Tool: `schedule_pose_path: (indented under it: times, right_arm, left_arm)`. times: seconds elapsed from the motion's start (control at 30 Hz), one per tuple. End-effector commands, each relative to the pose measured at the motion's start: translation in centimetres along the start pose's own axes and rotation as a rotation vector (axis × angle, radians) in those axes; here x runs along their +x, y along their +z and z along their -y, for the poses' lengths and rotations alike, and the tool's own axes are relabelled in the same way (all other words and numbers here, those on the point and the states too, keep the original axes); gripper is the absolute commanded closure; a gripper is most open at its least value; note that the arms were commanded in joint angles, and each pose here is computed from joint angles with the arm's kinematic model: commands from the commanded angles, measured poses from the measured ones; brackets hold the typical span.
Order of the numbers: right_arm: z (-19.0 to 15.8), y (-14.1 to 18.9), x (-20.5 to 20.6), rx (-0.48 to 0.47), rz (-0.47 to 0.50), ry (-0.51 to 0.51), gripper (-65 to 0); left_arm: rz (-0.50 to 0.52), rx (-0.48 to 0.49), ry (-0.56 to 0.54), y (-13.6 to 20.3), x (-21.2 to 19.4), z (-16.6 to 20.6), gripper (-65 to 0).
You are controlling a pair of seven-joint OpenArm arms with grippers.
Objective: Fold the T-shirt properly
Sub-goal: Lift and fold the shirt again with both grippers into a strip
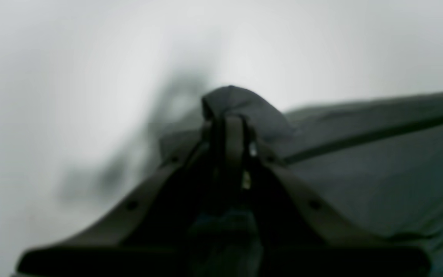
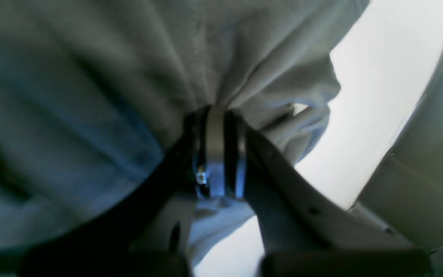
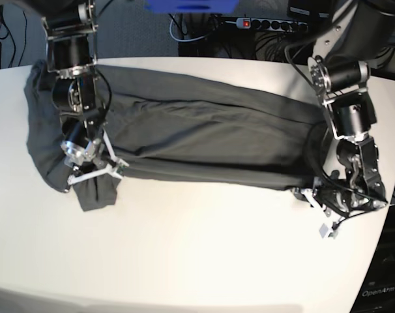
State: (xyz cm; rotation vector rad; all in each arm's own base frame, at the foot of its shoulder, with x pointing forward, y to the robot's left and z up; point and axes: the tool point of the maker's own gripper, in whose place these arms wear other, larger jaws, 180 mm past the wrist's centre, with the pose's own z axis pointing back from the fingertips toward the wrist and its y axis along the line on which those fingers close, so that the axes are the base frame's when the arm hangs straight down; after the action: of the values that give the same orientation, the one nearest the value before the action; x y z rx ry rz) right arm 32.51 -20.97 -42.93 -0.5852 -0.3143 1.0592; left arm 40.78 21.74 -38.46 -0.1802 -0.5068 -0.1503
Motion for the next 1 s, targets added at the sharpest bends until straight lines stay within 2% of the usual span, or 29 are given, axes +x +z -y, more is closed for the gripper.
schedule_pose_path:
  times: [0.0, 0.17, 0.3, 0.6, 0.97]
  right_arm:
    - [2.4, 0.7, -0.3, -0.07, -0.018, -0.003, -0.6]
    - [2.8, 2.1, 0.3, -0.111, 0.006, 0.017, -0.6]
    - [3.1, 3.2, -0.9, -0.162, -0.014, 0.058, -0.6]
    - [3.1, 6.1, -1.5, -0.259, -0.04, 0.135, -0.6]
    - [0.2, 6.1, -3.3, -0.222, -0.099, 0.183, -0.6]
  left_arm:
    - [0.054, 0.034, -0.017, 1.5, 2.1, -1.0, -2.7]
    - [0.057, 0.066, -0.043, 2.2, 0.6, -1.0, -2.7]
    - [0.055, 0.078, -0.054, 2.5, -0.6, -1.0, -2.7]
    - [0.065, -0.059, 0.017, 3.4, -3.2, -0.8, -2.7]
    - [0.077, -0.066, -0.012, 4.5, -5.3, 0.1, -2.7]
